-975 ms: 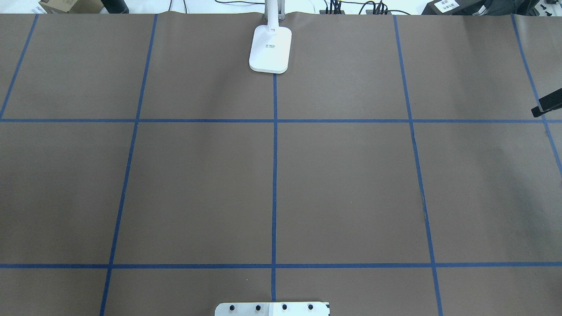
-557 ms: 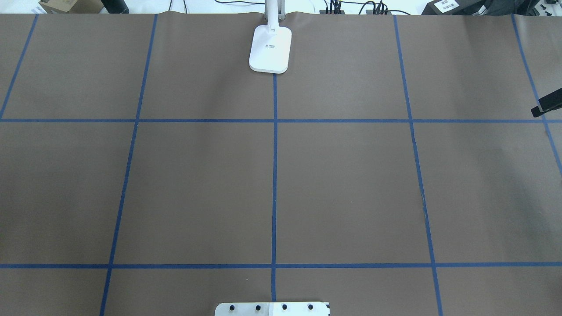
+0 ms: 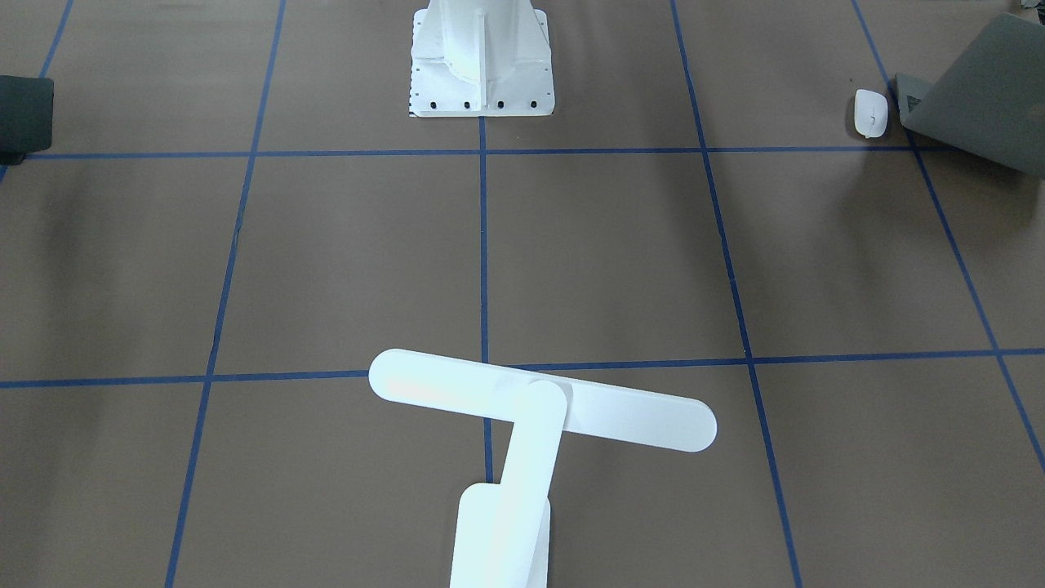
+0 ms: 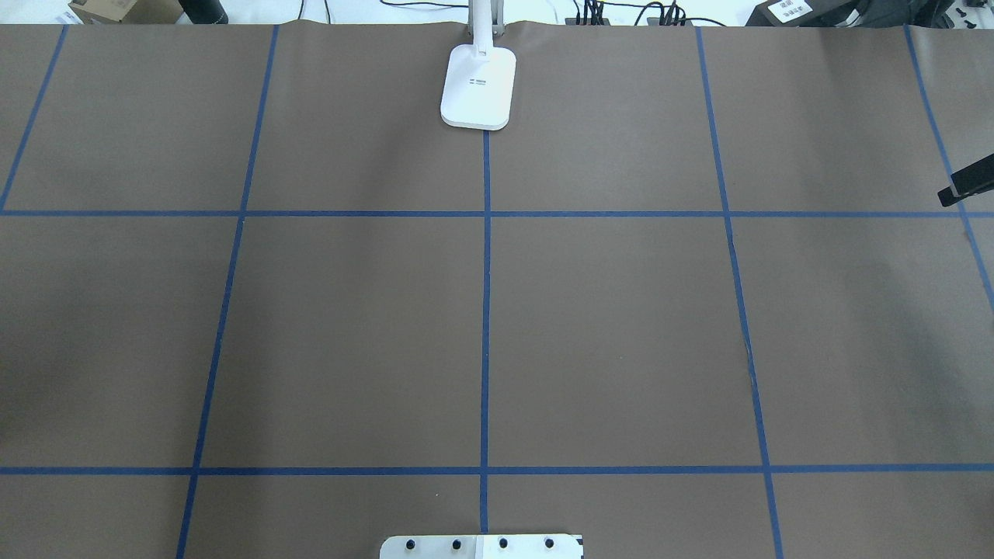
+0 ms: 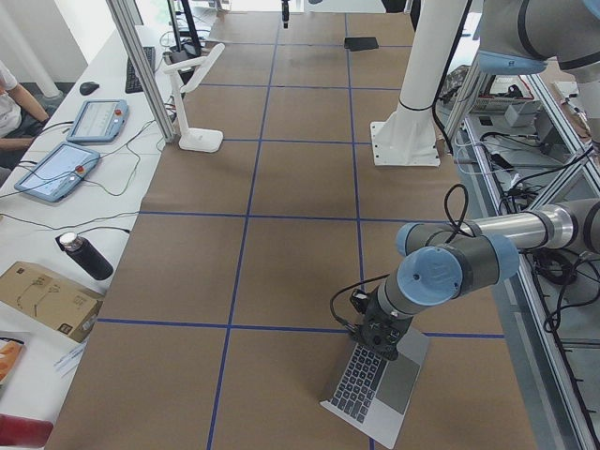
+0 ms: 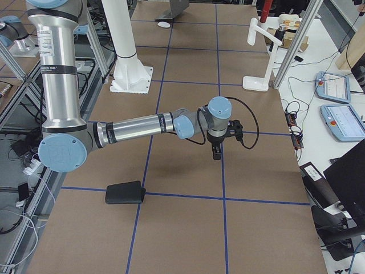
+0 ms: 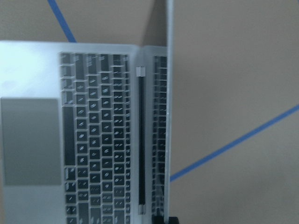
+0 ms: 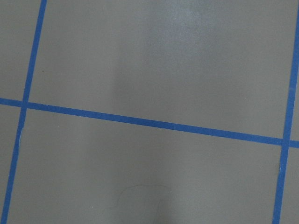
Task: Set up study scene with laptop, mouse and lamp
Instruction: 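Carry the open silver laptop with the left gripper toward the table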
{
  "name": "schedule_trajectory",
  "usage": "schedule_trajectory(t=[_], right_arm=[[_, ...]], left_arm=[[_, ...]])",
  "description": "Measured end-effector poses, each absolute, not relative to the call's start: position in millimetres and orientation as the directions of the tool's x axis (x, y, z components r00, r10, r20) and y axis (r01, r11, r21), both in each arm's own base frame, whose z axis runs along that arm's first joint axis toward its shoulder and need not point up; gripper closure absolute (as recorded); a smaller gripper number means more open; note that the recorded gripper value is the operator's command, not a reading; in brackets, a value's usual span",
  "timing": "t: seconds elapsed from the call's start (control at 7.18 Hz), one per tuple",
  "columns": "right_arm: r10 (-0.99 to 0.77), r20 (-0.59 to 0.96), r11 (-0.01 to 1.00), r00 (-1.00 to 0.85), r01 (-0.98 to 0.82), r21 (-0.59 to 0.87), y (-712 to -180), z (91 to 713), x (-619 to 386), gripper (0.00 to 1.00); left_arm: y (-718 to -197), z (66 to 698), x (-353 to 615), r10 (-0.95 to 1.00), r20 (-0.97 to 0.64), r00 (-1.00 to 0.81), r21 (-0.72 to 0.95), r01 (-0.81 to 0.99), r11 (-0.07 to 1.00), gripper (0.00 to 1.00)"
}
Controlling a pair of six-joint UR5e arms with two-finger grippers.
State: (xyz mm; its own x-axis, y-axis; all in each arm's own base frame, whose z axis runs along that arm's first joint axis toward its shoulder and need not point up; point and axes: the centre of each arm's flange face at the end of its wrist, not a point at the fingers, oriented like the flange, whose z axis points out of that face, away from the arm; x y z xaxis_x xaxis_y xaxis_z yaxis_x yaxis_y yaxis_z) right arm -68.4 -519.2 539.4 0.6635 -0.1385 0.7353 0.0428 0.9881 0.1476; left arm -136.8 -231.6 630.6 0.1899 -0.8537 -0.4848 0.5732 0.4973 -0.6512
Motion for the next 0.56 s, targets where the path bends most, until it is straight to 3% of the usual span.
schedule_trajectory(t=[0.56], right_arm=[[-0.141, 0.734, 0.988, 0.664, 0.049, 0.146, -521.7, 539.1, -73.2, 0.01]], left_arm=[[-337.1, 545.6, -166.2, -0.763, -0.617, 0.192, -0.523, 0.625, 0.58, 1.0]])
